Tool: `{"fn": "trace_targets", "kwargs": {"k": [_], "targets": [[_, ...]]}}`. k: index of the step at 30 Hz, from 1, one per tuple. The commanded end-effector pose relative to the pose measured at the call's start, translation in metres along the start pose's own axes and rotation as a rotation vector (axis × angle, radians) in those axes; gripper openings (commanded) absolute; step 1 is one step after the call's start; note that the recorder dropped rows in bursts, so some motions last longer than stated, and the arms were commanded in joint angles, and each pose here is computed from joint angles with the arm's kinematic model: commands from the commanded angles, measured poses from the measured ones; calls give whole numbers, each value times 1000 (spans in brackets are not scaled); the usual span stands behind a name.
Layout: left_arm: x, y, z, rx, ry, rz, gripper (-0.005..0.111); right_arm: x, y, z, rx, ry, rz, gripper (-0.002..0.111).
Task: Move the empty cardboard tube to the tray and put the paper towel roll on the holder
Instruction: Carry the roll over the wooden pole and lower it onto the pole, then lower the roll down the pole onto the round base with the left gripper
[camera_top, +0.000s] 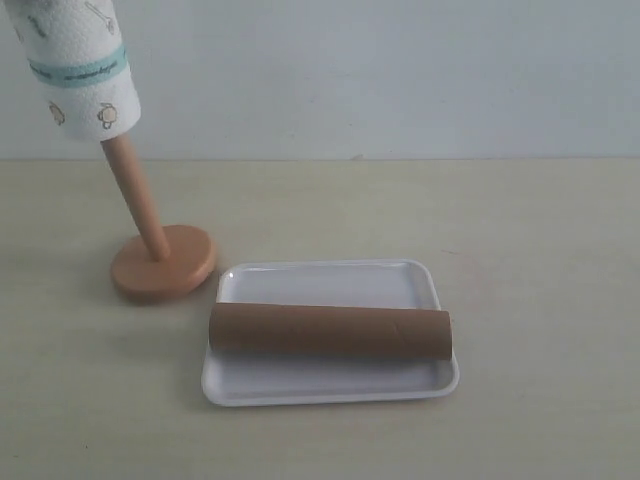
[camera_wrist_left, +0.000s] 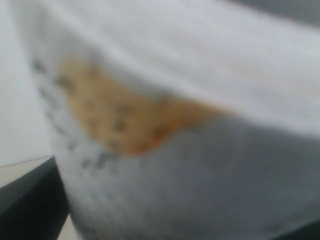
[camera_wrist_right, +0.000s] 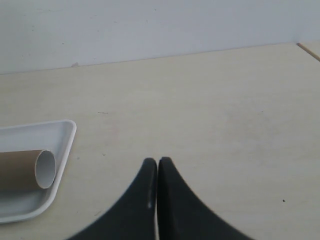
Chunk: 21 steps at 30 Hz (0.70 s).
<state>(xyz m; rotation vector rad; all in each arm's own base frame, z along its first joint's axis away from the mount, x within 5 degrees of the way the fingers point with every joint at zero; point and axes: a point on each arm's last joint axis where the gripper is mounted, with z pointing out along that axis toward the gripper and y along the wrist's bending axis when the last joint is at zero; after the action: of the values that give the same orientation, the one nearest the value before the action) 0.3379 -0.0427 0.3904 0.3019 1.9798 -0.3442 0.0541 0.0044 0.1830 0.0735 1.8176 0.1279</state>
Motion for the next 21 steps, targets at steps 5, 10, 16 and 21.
{"fn": "trace_targets", "kwargs": {"k": [5, 10, 16, 21], "targets": [[19, 0, 11, 38, -57, -16, 4, -1, 0, 0, 0, -15, -4, 0], [41, 2, 23, 51, -3, -40, 4, -1, 0, 0, 0, -15, -4, 0], [67, 8, 41, 48, 77, -80, 4, -1, 0, 0, 0, -15, -4, 0], [90, 10, 56, 81, 119, -86, 4, -1, 0, 0, 0, -15, -4, 0]]}}
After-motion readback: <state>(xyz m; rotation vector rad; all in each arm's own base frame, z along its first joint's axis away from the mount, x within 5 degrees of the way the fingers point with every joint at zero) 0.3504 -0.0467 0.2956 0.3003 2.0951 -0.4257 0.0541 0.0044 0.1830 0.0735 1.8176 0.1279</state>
